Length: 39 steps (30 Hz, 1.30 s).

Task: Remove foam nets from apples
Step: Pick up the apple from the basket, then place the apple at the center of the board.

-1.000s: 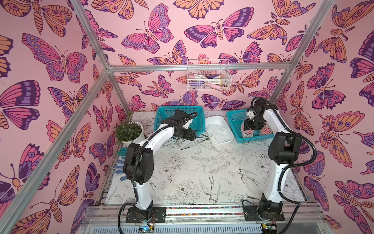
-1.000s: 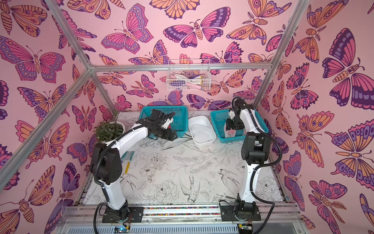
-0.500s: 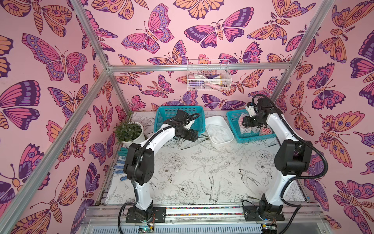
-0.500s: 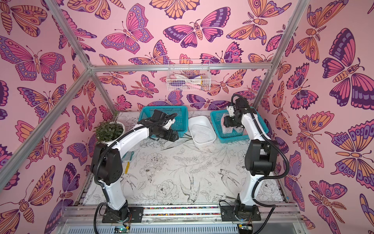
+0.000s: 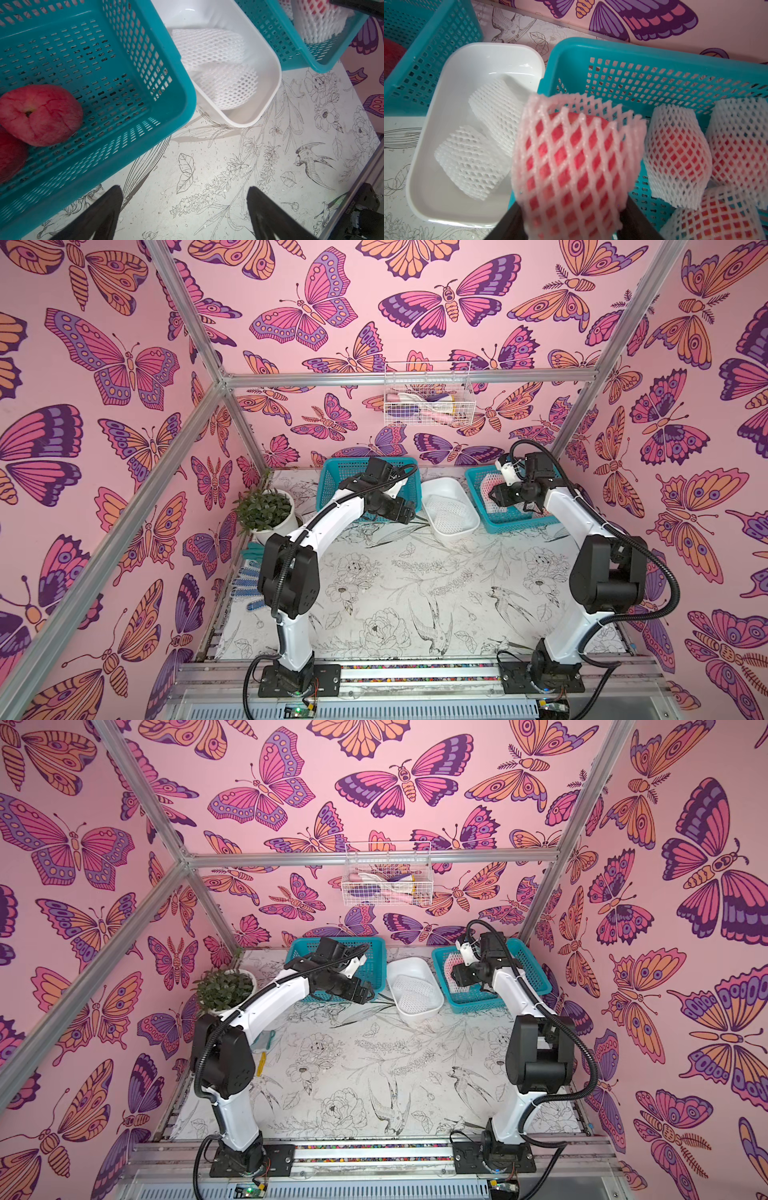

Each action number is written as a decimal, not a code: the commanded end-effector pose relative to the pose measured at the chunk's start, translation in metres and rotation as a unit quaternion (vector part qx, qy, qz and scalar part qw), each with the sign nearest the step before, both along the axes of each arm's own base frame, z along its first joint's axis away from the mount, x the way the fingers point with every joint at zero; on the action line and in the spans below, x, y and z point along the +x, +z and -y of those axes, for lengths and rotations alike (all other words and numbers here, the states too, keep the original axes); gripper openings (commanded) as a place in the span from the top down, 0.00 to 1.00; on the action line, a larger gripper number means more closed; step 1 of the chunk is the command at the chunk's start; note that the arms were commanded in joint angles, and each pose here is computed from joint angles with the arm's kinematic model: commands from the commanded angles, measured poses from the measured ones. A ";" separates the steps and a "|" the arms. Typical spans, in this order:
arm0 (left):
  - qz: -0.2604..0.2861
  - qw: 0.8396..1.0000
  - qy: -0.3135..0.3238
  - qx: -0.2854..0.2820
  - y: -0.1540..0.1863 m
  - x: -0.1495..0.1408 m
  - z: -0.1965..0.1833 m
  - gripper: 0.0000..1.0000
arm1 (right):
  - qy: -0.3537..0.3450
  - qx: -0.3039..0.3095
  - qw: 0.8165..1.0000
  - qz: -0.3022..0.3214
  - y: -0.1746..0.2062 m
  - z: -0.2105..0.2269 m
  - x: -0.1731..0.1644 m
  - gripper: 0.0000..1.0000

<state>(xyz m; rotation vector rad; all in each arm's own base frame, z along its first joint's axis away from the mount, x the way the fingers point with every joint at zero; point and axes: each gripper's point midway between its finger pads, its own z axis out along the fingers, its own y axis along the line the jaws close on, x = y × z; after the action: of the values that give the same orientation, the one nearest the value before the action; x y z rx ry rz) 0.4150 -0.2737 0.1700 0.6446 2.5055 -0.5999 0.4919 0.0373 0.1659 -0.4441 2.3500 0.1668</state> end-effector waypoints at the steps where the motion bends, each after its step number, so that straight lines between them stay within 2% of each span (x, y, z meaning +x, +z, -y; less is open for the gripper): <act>1: -0.017 1.000 -0.015 -0.005 -0.002 -0.003 0.009 0.05 | 0.030 -0.005 0.998 0.054 0.029 -0.007 0.002 0.65; 10: 0.001 0.999 -0.038 -0.030 0.031 -0.007 0.028 0.06 | 0.108 -0.015 0.984 0.139 0.067 -0.033 -0.017 0.65; 14: 0.011 0.998 -0.041 -0.047 0.049 -0.009 0.032 0.06 | 0.140 -0.029 0.978 0.149 0.070 -0.053 -0.030 0.65; 15: 0.014 0.998 -0.042 -0.052 0.054 -0.011 0.033 0.06 | 0.146 -0.032 0.975 0.166 0.084 -0.058 -0.037 0.65; 25: 0.034 0.995 -0.043 -0.083 0.097 -0.035 0.028 0.05 | 0.216 -0.032 0.956 0.196 0.086 -0.122 -0.093 0.65; 31: 0.025 0.993 -0.062 -0.094 0.099 -0.064 0.026 0.04 | 0.236 -0.019 0.950 0.203 0.073 -0.152 -0.127 0.66; 39: -0.002 0.991 -0.087 -0.104 0.078 -0.097 0.037 0.05 | 0.255 -0.013 0.947 0.197 0.051 -0.178 -0.156 0.67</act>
<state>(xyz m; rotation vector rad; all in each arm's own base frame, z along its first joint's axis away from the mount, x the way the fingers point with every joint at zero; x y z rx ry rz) 0.3287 -0.3055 0.2448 0.7786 2.3848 -0.8588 0.3352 0.2110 0.2041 -1.0386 1.8507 0.2752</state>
